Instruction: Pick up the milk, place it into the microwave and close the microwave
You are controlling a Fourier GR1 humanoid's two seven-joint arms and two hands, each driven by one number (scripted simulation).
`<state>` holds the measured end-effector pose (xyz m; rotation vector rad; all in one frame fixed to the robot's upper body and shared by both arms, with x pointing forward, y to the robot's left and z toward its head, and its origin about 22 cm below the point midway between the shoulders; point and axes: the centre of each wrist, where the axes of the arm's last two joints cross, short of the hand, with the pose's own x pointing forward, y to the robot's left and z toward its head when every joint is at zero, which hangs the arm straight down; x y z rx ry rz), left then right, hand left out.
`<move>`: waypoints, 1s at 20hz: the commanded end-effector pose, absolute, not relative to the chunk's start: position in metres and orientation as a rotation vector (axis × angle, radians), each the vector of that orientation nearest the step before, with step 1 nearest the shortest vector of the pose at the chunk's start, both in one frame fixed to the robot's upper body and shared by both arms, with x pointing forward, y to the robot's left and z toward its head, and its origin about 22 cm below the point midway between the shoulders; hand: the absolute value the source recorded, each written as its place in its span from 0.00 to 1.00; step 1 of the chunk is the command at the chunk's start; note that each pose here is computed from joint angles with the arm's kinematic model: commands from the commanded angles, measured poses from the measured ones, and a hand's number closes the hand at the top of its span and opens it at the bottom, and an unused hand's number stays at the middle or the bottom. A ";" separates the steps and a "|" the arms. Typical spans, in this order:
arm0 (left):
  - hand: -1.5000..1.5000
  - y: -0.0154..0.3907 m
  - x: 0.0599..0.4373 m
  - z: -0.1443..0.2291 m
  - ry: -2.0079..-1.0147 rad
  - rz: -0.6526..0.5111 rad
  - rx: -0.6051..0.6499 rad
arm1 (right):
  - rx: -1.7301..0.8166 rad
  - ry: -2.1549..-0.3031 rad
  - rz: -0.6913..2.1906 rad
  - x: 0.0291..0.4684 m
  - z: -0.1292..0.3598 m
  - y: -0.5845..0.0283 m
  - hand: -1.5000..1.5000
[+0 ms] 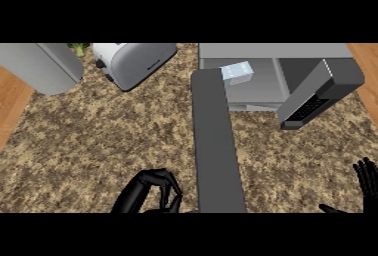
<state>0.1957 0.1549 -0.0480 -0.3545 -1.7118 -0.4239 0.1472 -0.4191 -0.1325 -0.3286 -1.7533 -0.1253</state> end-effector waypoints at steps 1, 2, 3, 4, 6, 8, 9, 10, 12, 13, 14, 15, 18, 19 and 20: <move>1.00 0.142 0.230 -0.055 -1.648 -0.592 -0.367 | -0.249 -1.821 -0.121 0.136 -0.133 -0.426 0.00; 1.00 0.136 0.226 -0.059 -1.601 -0.617 -0.390 | -0.227 -1.839 -0.126 0.147 -0.114 -0.445 0.00; 1.00 0.133 0.222 -0.060 -1.531 -0.731 -0.427 | -0.244 -1.833 -0.132 0.156 -0.112 -0.444 0.00; 1.00 0.119 0.235 -0.052 -1.527 -0.750 -0.421 | -0.227 -1.837 -0.127 0.135 -0.117 -0.447 0.00; 1.00 0.112 0.234 -0.063 -1.422 -0.808 -0.464 | -0.216 -1.836 -0.124 0.135 -0.120 -0.441 0.00; 1.00 0.100 0.237 -0.060 -1.369 -0.922 -0.493 | -0.229 -1.847 -0.134 0.144 -0.115 -0.446 0.00; 1.00 0.094 0.235 -0.069 -1.357 -0.967 -0.498 | -0.236 -1.852 -0.133 0.144 -0.117 -0.442 0.00; 1.00 0.091 0.222 -0.081 -1.284 -0.953 -0.536 | -0.215 -1.865 -0.133 0.135 -0.113 -0.452 0.00; 1.00 0.079 0.229 -0.084 -1.310 -0.996 -0.535 | -0.212 -1.866 -0.089 0.145 -0.109 -0.451 0.00; 1.00 0.068 0.224 -0.082 -1.356 -0.993 -0.527 | -0.211 -1.873 -0.109 0.134 -0.118 -0.448 0.00; 1.00 0.063 0.214 -0.085 -1.360 -0.993 -0.534 | -0.185 -1.884 -0.112 0.137 -0.112 -0.448 0.00; 1.00 0.057 0.219 -0.078 -1.382 -1.036 -0.530 | -0.164 -1.892 -0.107 0.141 -0.105 -0.457 0.00; 1.00 0.046 0.216 -0.080 -1.434 -0.994 -0.559 | -0.124 -1.939 -0.069 0.155 -0.096 -0.450 0.00; 1.00 0.045 0.228 -0.075 -1.444 -0.972 -0.568 | -0.105 -1.937 -0.058 0.163 -0.102 -0.435 0.00; 1.00 0.040 0.215 -0.077 -1.466 -0.940 -0.565 | -0.094 -1.933 -0.027 0.165 -0.084 -0.455 0.00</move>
